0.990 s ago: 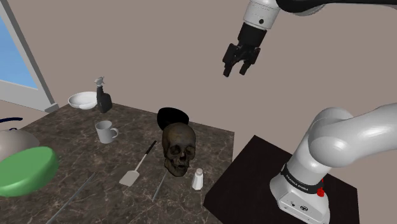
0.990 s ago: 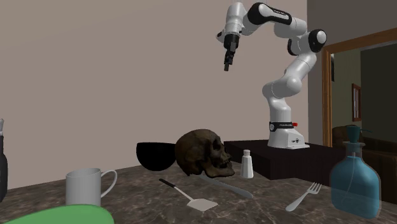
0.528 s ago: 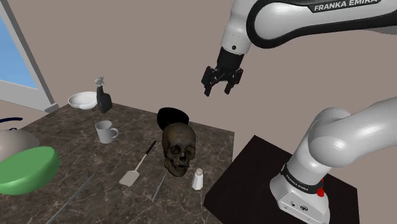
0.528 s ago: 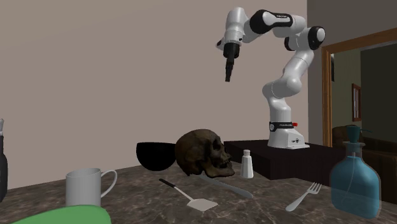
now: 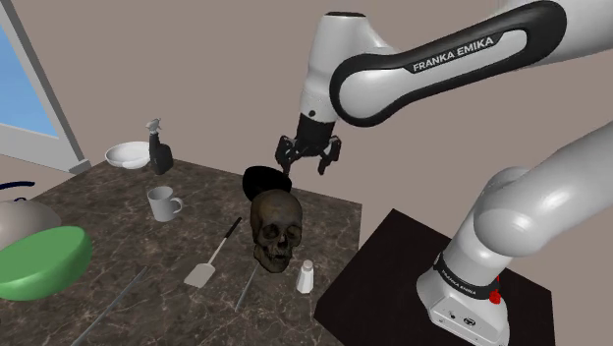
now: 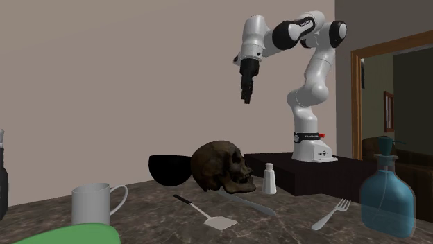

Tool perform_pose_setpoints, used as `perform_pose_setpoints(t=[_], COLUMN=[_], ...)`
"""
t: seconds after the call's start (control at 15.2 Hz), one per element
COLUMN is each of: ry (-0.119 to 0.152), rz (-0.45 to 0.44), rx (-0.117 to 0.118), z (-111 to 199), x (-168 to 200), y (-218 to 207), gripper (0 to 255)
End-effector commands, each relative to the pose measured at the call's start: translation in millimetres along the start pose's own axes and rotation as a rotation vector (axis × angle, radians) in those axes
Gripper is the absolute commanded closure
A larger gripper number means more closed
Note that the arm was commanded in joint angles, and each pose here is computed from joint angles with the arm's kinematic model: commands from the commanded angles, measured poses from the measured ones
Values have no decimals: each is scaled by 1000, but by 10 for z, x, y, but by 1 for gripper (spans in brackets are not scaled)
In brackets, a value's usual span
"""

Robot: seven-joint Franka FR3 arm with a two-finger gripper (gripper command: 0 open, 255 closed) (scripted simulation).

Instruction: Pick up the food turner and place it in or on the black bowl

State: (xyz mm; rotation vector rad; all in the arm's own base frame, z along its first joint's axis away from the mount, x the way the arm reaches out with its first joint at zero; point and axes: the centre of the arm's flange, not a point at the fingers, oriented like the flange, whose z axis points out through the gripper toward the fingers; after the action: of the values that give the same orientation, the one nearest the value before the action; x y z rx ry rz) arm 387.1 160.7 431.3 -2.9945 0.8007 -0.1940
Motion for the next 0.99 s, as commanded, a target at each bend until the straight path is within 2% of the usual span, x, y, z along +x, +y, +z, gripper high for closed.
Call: perform_pose_setpoints(t=[0.0, 0.92], ry=[-2, -16], rz=[44, 326], rx=[-6, -63], z=[203, 1705], x=[-1, 187], y=[-186, -1335], gripper=[0, 0])
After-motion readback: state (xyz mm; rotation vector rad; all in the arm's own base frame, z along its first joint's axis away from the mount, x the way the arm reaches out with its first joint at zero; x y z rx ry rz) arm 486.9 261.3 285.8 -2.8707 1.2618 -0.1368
